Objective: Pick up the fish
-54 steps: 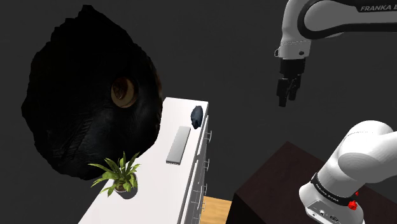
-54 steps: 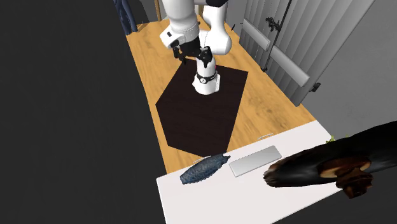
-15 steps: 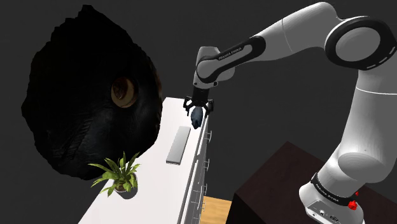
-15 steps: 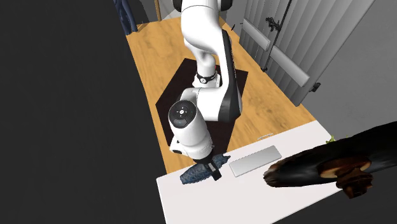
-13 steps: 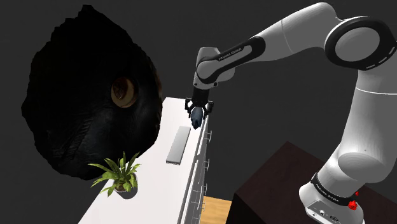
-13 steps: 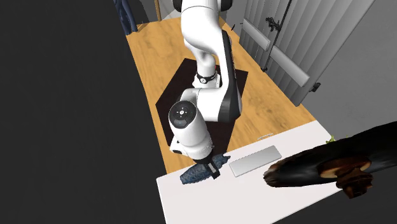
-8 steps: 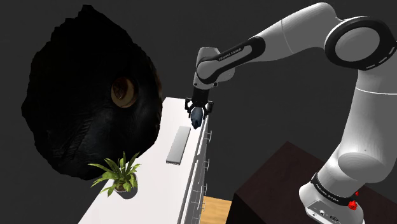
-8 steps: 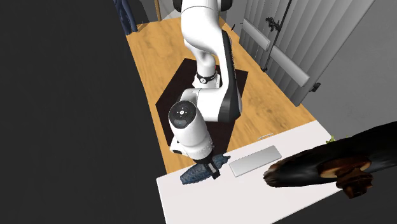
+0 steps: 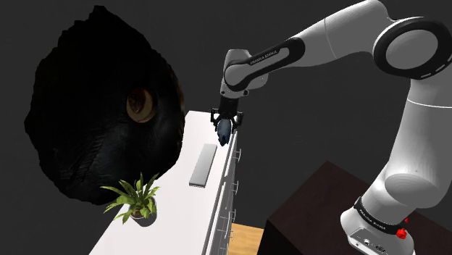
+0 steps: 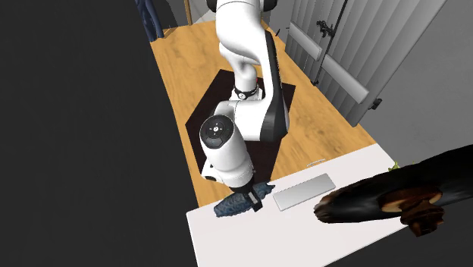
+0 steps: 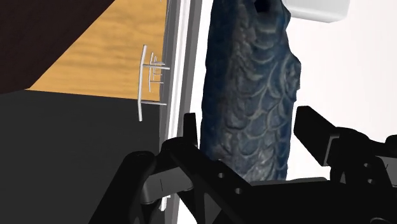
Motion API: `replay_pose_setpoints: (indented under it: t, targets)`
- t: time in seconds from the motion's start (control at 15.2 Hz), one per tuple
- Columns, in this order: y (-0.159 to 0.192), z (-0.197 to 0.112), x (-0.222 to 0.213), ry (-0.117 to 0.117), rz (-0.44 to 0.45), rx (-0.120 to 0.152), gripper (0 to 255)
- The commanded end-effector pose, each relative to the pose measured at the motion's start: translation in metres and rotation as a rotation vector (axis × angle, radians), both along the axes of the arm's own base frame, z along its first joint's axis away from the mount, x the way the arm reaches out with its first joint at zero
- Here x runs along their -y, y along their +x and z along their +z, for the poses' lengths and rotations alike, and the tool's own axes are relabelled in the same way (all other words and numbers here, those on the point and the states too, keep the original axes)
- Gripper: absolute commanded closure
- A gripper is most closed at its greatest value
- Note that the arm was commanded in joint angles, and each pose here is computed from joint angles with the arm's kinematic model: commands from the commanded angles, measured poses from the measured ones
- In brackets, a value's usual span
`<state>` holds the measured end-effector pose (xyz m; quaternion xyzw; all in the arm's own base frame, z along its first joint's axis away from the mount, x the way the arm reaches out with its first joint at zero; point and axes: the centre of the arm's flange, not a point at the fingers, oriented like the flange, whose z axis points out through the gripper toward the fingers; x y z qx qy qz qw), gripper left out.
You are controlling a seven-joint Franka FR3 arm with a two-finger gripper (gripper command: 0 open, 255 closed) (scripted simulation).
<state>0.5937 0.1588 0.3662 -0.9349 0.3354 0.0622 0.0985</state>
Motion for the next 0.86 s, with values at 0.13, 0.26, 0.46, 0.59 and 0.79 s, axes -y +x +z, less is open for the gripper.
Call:
replay_pose_setpoints:
  t: [0.13,0.26,0.46,0.59,0.79]
  targets:
    - [0.0,0.021,-0.001,0.0,0.0,0.0,255]
    - [0.0,0.032,-0.001,0.0,0.0,0.0,255]
    - [0.0,0.048,-0.001,0.0,0.0,0.0,255]
    - [0.0,0.058,-0.001,0.0,0.0,0.0,255]
    - [0.0,0.064,-0.001,0.0,0.0,0.0,255]
